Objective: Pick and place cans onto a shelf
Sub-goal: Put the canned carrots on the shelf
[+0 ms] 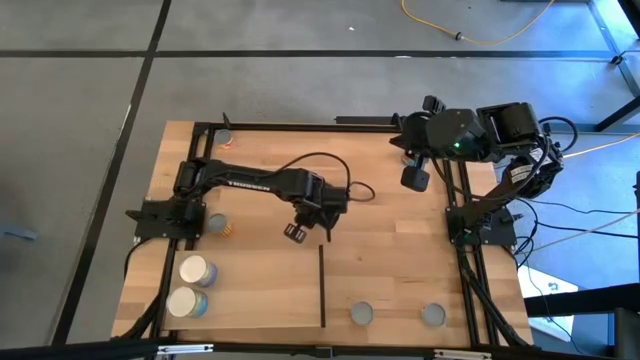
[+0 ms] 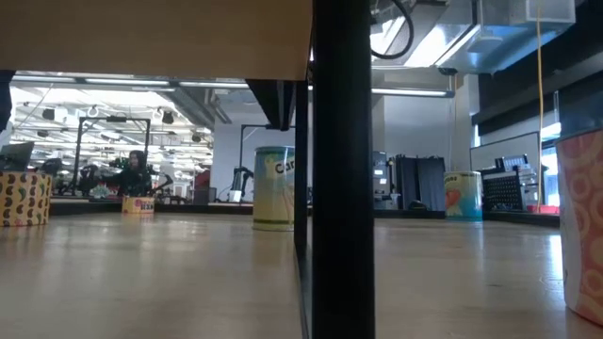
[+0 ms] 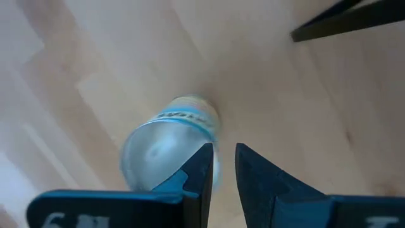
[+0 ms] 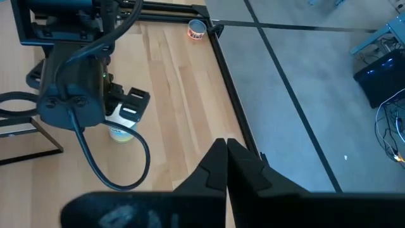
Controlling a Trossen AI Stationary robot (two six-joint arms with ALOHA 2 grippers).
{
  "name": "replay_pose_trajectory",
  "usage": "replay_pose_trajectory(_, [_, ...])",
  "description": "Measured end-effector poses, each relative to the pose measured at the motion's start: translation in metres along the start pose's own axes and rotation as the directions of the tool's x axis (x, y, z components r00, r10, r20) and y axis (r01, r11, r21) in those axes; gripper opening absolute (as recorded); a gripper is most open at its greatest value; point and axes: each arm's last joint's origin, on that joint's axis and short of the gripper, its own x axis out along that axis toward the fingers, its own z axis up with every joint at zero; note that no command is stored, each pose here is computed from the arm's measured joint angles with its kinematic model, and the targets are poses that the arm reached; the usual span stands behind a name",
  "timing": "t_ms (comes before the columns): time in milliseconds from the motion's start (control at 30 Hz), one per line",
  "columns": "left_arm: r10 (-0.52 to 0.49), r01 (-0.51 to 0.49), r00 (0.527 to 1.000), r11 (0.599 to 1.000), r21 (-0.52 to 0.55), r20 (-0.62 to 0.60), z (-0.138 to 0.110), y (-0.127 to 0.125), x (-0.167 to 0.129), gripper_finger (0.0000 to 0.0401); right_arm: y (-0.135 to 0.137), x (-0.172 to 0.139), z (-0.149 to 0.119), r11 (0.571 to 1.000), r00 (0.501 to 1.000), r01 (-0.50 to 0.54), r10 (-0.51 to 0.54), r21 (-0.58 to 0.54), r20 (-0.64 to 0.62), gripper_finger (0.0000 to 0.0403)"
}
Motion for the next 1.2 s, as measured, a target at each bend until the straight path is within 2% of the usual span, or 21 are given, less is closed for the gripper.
replay_pose_trajectory(300, [0.006, -0.005, 1.000, 0.979, -0.204, 0.008, -0.002, 0.003, 0.009, 0.0059, 0.000, 0.000, 0.000, 1.000, 1.000, 0.000, 0.000, 0.000, -0.001, 0.0003])
replay_pose_trajectory(467, [-0.006, -0.002, 0.999, 0.974, -0.228, -0.034, -0.008, -0.001, 0.023, 0.0059, 0.000, 0.000, 0.000, 1.000, 1.000, 0.000, 0.000, 0.000, -0.001, 0.0003])
replay_pose_trajectory(633, [0.068, -0.082, 0.995, 0.972, -0.222, -0.069, -0.010, 0.000, 0.026, 0.0059, 0.000, 0.000, 0.000, 1.000, 1.000, 0.000, 0.000, 0.000, -0.001, 0.0003])
replay_pose_trajectory(1000, [0.078, -0.091, 0.995, 0.969, -0.231, -0.065, -0.011, 0.004, 0.027, 0.0058, 0.000, 0.000, 0.000, 1.000, 1.000, 0.000, 0.000, 0.000, -0.001, 0.0003])
replay_pose_trajectory(1200, [0.086, -0.103, 0.994, 0.958, -0.268, -0.072, -0.016, 0.013, 0.027, 0.0008, 0.000, 0.000, 0.000, 1.000, 1.000, 0.000, 0.000, -0.004, -0.001, 0.0003])
